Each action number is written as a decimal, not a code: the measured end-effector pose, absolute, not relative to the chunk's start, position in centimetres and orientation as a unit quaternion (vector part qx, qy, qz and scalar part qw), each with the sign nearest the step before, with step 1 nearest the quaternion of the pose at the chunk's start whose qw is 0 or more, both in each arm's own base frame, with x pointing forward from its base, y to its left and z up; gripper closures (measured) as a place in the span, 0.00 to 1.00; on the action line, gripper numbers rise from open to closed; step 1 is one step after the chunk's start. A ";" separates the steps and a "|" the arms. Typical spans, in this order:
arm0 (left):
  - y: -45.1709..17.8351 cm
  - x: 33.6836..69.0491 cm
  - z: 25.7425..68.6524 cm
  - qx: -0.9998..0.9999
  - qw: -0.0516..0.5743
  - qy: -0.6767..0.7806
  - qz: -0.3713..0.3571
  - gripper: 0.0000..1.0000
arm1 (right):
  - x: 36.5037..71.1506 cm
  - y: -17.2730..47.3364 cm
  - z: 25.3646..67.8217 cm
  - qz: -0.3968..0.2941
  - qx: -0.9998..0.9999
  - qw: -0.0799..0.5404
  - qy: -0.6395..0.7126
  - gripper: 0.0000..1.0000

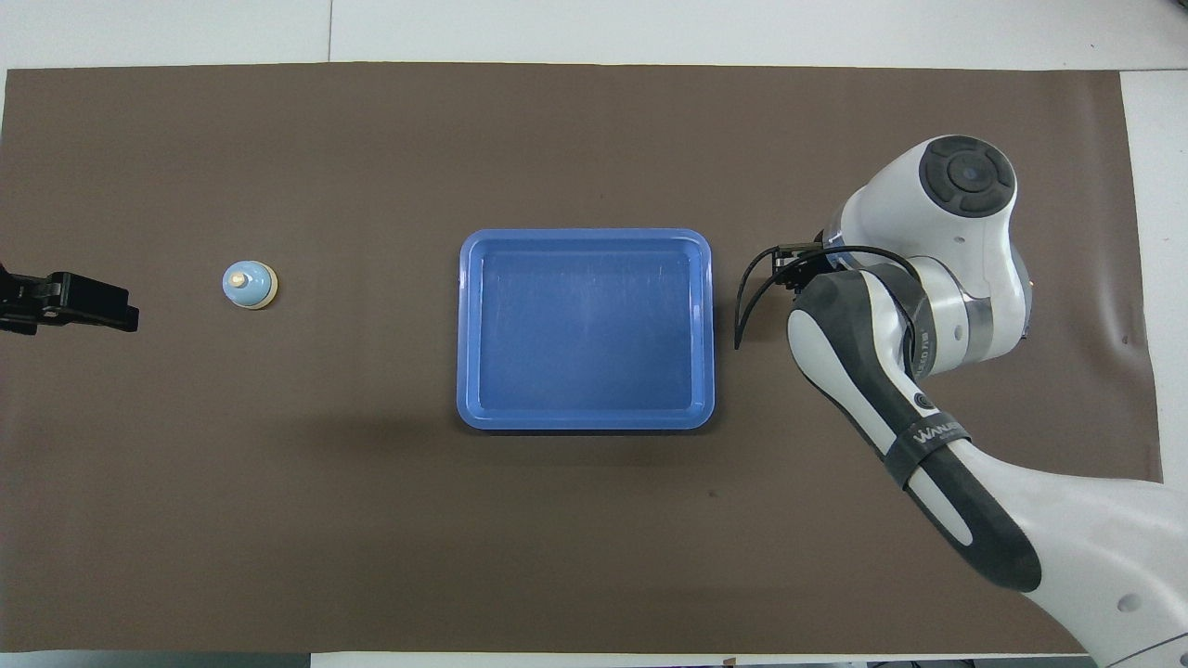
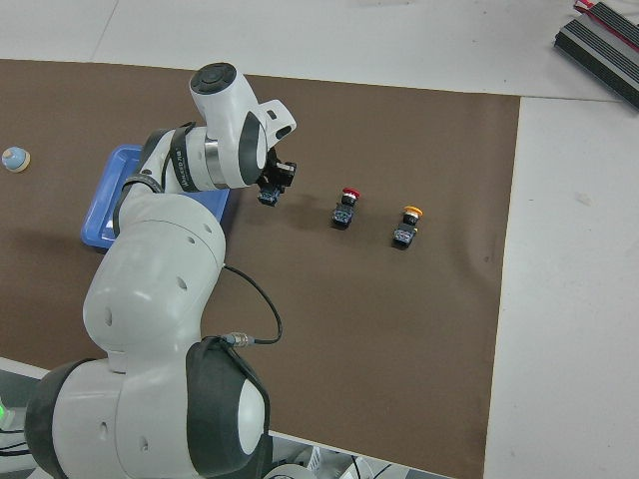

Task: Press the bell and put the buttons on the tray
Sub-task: 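Carry the green button with the right gripper into the blue tray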

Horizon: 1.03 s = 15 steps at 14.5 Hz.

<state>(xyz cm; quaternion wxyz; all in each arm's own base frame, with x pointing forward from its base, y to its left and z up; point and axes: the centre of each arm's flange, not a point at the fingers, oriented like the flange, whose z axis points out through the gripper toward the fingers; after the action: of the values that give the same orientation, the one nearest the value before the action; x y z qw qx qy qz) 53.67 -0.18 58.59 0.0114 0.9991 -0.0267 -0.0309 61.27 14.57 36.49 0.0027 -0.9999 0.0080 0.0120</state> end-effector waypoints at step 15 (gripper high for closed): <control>-0.2 53.7 58.6 0.999 0.011 -0.027 -0.031 0.00 | 56.3 32.1 32.6 0.008 -1.000 0.004 -0.022 0.59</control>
<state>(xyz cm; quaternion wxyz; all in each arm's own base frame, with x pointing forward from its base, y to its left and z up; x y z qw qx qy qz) 53.67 -0.18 58.59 0.0114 0.9991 -0.0267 -0.0309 56.33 32.10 32.64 0.0045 -0.9997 -0.0216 0.0080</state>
